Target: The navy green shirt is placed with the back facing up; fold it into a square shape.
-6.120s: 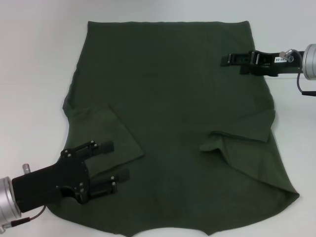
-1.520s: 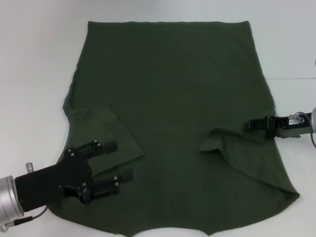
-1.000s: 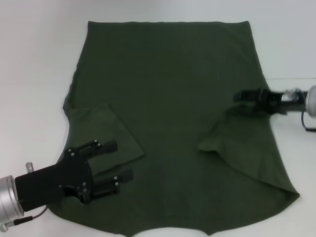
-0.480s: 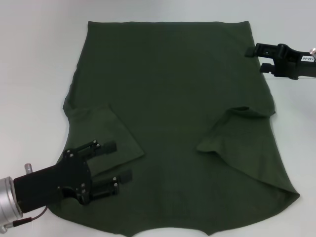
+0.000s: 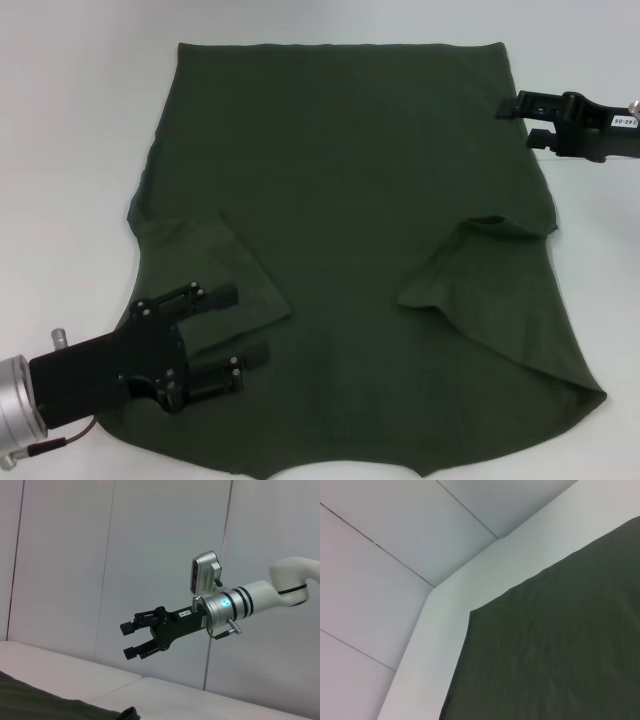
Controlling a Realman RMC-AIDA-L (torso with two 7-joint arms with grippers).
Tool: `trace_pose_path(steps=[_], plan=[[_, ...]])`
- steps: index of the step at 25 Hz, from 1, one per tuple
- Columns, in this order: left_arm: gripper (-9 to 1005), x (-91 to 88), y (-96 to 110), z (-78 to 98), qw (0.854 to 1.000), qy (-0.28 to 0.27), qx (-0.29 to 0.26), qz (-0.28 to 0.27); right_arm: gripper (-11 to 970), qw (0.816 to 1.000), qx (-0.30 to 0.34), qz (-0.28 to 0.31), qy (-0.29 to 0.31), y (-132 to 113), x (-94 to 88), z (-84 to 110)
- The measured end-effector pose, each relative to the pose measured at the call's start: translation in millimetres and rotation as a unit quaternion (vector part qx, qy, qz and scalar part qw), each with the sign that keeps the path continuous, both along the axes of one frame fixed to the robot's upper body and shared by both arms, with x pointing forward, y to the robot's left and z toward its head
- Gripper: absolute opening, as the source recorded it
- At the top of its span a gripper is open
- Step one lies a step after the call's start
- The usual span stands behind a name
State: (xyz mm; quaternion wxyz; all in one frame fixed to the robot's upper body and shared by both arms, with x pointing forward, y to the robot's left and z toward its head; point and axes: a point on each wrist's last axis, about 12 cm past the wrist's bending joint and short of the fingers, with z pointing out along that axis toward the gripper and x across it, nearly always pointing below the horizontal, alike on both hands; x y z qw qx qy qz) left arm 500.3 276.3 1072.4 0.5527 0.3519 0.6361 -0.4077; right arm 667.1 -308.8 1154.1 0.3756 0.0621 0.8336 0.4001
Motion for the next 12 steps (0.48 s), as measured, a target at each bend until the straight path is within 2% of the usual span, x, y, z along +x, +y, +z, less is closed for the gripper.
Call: trace_pose_path(steps=[12], plan=[[805,0.1,0.1,-0.1,1.0,0.0,0.0,0.0,862,1.0,0.001,0.016,0.001,0.2,-1.7,2.6]])
